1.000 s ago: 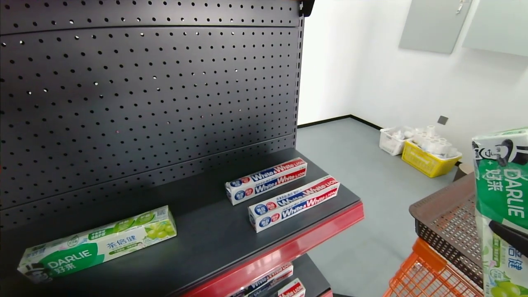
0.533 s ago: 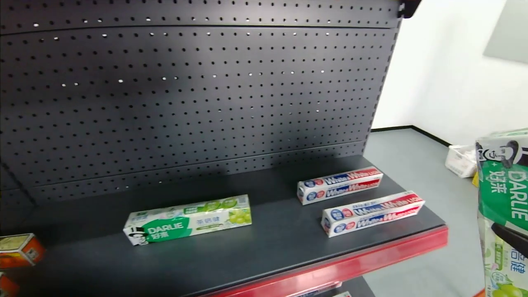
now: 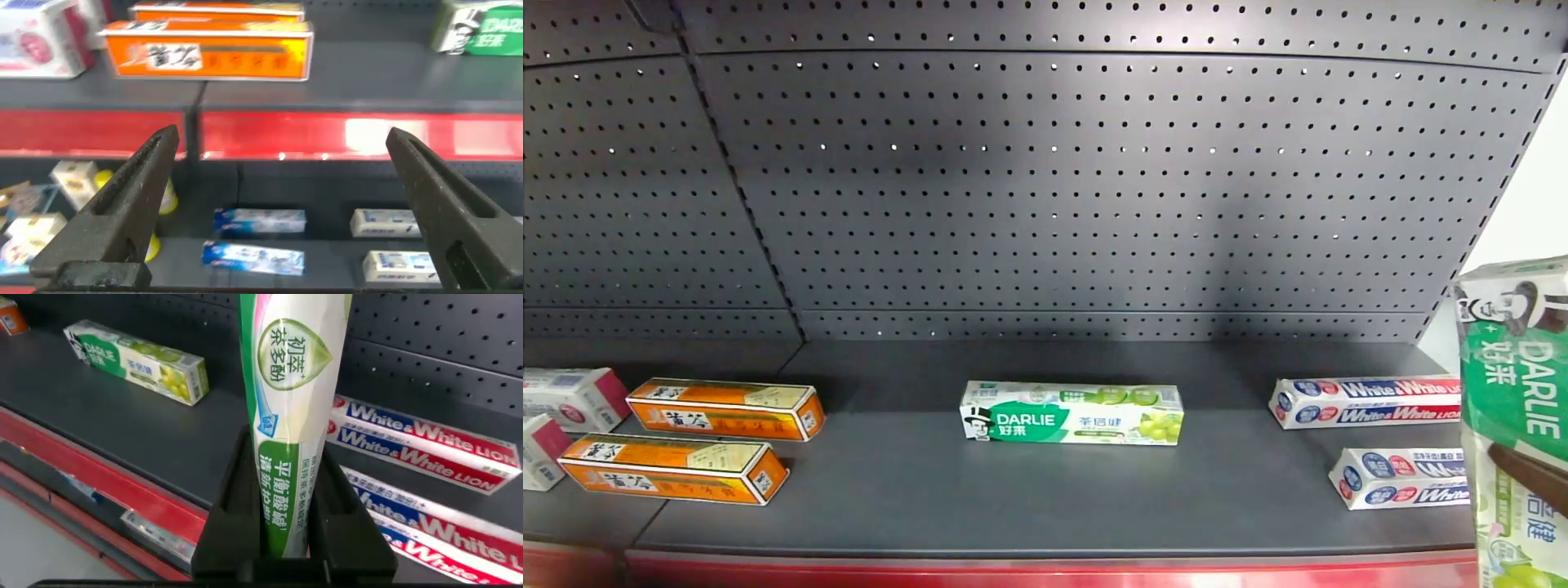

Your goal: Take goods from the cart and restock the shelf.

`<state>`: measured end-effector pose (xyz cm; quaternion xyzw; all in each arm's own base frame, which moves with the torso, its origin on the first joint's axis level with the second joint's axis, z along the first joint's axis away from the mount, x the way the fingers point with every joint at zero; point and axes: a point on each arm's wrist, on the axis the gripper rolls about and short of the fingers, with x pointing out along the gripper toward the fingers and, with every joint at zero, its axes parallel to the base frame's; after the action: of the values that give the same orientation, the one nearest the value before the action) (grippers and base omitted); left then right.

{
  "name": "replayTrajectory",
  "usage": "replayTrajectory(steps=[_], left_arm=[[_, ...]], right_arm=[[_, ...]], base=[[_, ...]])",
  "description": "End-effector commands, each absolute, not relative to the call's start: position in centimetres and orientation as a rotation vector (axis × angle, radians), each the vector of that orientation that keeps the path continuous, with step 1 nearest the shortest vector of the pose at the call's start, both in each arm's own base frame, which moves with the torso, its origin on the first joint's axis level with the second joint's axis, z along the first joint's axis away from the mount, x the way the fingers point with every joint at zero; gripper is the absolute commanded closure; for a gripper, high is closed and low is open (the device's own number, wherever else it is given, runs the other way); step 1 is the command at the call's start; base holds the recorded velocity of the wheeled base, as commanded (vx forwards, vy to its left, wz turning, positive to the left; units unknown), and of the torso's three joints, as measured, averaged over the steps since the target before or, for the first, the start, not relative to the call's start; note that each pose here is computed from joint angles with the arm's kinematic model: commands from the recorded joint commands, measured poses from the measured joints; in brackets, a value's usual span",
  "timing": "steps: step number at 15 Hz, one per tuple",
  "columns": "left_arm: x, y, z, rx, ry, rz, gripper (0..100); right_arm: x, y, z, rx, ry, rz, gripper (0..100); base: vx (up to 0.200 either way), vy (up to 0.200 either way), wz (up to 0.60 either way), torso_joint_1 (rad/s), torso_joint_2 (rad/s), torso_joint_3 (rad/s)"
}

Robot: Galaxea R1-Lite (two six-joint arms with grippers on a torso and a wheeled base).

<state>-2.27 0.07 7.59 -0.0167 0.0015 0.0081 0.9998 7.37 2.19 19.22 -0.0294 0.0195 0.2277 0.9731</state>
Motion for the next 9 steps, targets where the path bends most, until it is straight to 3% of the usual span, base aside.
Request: replayTrajectory(steps=[1, 9], left_arm=[[-2.26, 0.07, 7.60, -0.034, 0.003, 0.017, 0], [-2.27, 0.07, 7.60, -0.034, 0.001, 0.017, 0]], right_arm=[[7.40, 2.20, 19.29, -0.060, 0.037, 0.460, 100], [6.61, 1.81, 20.19, -0.050, -0.016, 0.429, 100]], base=[[0.000, 0.000, 0.00, 0.000, 0.00, 0.000], [0.000, 0.000, 0.00, 0.000, 0.00, 0.000]])
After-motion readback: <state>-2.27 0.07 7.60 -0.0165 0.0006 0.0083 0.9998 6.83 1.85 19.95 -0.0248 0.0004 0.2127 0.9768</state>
